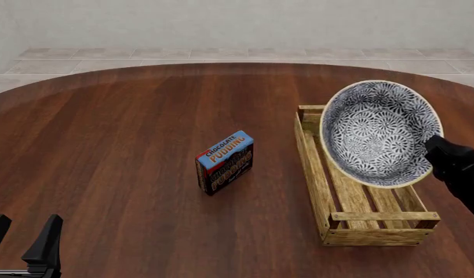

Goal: Pick up the bowl on the left and put it in the tray.

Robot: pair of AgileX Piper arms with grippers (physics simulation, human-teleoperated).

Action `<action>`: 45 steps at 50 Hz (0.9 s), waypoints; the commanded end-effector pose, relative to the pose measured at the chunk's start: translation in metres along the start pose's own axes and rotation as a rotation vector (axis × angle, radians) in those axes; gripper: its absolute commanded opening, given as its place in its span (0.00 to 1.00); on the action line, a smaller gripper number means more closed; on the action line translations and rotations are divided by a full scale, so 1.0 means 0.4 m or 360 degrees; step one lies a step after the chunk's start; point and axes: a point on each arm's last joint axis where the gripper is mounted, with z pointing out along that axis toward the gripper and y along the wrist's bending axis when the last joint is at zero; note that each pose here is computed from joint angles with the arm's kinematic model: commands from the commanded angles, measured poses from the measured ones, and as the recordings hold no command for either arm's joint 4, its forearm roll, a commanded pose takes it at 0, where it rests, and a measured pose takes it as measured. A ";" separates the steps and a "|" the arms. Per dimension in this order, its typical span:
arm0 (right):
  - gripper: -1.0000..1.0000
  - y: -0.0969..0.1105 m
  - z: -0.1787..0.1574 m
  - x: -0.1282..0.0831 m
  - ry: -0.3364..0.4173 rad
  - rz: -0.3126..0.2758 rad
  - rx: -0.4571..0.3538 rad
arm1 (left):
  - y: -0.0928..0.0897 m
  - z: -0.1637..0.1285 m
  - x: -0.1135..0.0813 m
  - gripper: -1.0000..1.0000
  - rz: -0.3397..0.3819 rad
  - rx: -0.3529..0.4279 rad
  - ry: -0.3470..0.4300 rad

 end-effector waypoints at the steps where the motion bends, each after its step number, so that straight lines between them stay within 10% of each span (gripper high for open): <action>1: 0.00 -0.007 0.004 -0.003 -0.0025 0.0075 0.0023 | 0.000 0.000 0.000 1.00 0.0000 0.0000 0.0000; 45: 0.00 -0.058 0.060 0.040 0.0025 0.0187 0.0151 | 0.000 0.000 0.000 1.00 0.0000 0.0000 0.0000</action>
